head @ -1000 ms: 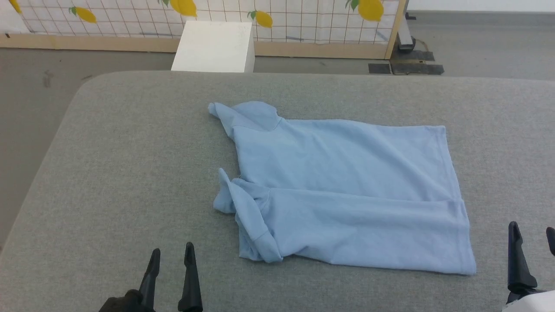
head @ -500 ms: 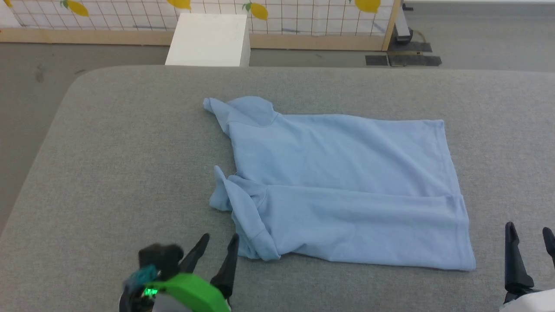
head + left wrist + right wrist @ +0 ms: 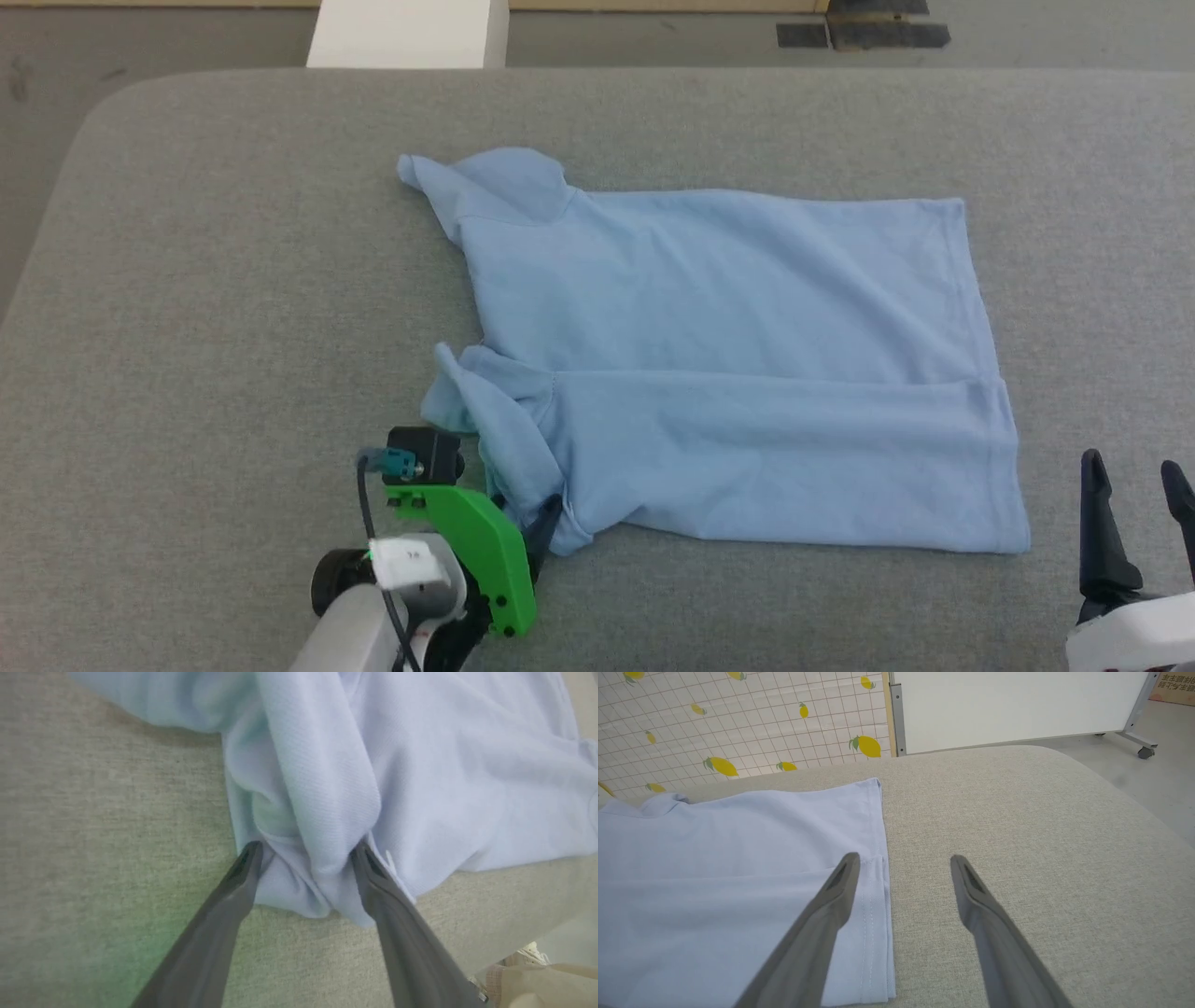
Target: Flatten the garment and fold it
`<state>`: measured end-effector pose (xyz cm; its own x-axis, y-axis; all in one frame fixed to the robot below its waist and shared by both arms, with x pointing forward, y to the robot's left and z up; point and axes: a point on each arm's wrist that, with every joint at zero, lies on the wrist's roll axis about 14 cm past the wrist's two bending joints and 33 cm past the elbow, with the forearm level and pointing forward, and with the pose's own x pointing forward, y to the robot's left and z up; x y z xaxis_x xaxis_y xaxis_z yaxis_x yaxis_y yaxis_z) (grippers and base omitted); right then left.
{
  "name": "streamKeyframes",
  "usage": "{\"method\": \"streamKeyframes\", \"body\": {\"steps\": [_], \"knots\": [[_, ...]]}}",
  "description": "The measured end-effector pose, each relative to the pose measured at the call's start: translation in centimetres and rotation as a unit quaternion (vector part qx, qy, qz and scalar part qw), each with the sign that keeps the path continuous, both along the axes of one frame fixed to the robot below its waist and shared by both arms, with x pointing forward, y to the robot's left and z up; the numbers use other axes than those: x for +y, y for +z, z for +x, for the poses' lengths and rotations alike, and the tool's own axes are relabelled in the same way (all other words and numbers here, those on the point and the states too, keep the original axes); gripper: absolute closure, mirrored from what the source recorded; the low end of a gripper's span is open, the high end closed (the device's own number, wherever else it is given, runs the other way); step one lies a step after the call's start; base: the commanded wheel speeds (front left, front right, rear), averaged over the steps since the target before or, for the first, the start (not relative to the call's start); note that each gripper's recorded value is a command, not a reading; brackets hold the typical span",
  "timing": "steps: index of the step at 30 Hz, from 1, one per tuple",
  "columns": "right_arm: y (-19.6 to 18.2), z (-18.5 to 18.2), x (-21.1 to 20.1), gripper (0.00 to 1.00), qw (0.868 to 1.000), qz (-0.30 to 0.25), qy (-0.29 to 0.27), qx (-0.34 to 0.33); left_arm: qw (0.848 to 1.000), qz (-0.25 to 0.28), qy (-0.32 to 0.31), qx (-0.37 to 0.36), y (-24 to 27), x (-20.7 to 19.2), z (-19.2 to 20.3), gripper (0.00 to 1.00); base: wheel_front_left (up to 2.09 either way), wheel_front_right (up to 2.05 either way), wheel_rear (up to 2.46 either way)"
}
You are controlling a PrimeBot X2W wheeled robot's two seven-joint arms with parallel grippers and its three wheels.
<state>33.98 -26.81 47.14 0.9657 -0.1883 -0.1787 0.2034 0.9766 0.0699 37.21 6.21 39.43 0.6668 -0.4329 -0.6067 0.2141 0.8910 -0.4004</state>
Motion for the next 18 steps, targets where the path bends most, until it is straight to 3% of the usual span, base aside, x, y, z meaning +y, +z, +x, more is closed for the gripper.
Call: {"method": "streamKeyframes", "body": {"steps": [4,8,9,10,18], "knots": [[-0.6,0.4,-0.2,0.00,1.000,0.001,-0.004,0.006,0.997,-0.024,0.005,0.067,-1.5,-0.7,0.2,0.00,0.00,0.00,0.00],[-1.2,0.6,-0.4,0.00,1.000,0.003,-0.009,0.014,0.996,-0.029,0.002,0.083,-1.9,-1.3,1.1,0.00,0.00,0.00,0.00],[-1.3,0.7,-0.5,0.00,1.000,0.004,-0.010,0.016,0.996,-0.029,-0.001,0.083,-2.0,-1.5,1.4,0.43,0.00,0.00,0.00],[-1.4,0.7,-0.5,0.00,1.000,0.004,-0.010,0.016,0.996,-0.029,-0.006,0.083,-2.0,-1.7,1.5,1.00,0.00,0.00,0.00],[-0.6,0.6,-0.4,0.00,1.000,-0.001,-0.009,0.007,0.998,-0.048,0.003,0.040,-1.3,-2.4,2.1,1.00,0.00,0.00,0.00]]}}
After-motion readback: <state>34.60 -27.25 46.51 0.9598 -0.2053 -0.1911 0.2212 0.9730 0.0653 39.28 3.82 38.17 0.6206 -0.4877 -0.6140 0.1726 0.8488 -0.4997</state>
